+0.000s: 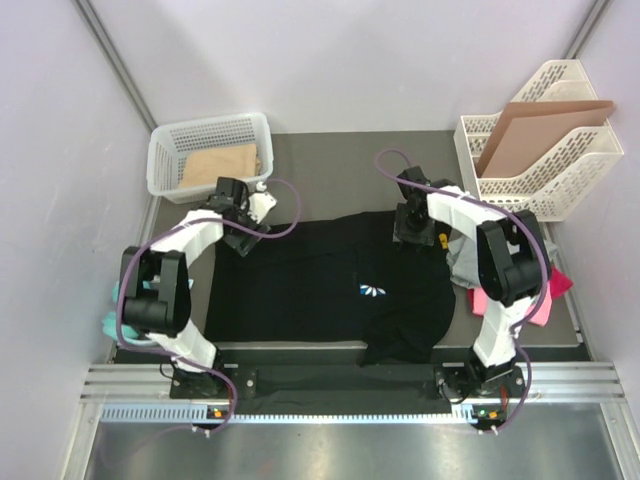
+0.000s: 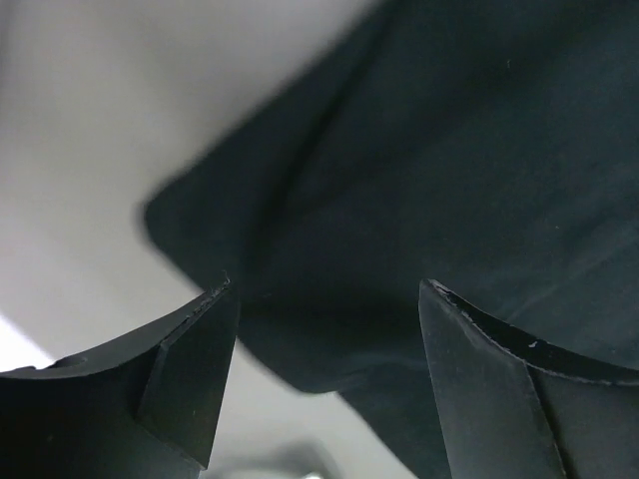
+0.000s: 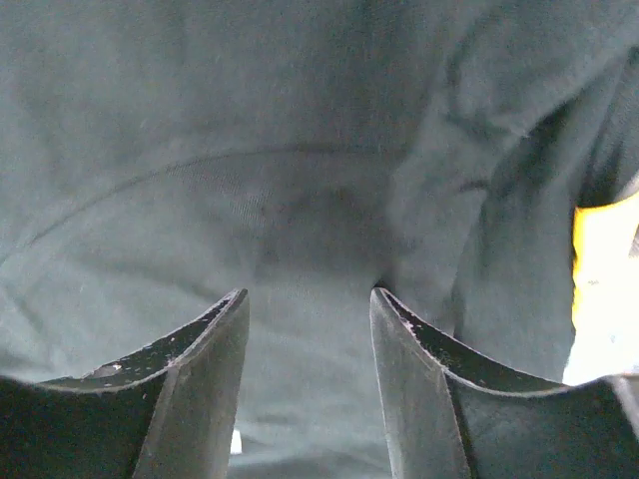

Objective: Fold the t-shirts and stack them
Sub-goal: Fold the flattened tshirt in 1/3 of the way

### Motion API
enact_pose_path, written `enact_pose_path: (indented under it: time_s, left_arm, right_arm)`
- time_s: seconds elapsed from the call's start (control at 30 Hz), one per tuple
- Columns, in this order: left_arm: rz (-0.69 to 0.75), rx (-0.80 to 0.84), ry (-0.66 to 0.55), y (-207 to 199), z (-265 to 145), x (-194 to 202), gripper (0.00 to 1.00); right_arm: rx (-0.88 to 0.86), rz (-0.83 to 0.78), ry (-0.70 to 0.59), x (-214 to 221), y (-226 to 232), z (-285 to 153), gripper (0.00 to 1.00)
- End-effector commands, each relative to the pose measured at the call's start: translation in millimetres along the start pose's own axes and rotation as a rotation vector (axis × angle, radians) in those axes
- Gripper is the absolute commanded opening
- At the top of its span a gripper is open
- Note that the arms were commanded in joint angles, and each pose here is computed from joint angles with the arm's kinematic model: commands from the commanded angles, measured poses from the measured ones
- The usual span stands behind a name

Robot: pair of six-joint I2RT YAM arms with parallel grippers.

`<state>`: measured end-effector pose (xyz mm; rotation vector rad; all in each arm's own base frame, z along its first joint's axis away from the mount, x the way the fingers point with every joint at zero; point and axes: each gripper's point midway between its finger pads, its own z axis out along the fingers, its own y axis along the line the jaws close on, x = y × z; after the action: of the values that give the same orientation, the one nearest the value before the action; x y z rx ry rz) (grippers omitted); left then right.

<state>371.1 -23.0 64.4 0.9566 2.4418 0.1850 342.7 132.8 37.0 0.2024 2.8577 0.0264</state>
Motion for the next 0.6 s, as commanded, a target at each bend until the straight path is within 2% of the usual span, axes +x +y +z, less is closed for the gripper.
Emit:
enact_pose_path:
  time_s: [0.0, 0.37, 0.57]
  left_arm:
    - [-0.037, 0.048, 0.139, -12.3, 27.2, 32.7, 0.77]
    - [-0.106, 0.041, 0.229, 24.2, 63.4, 57.4, 0.76]
    - [-0.174, 0.016, 0.257, 56.8, 88.8, 65.2, 0.76]
  right_arm:
    - [-0.024, 0.026, -0.041, -17.3, 10.4, 11.0, 0.51]
    - [-0.026, 0.061, 0.061, -10.5, 4.8, 55.2, 0.49]
    - [-0.019, 0.059, 0.077, -39.7, 3.9, 61.9, 0.46]
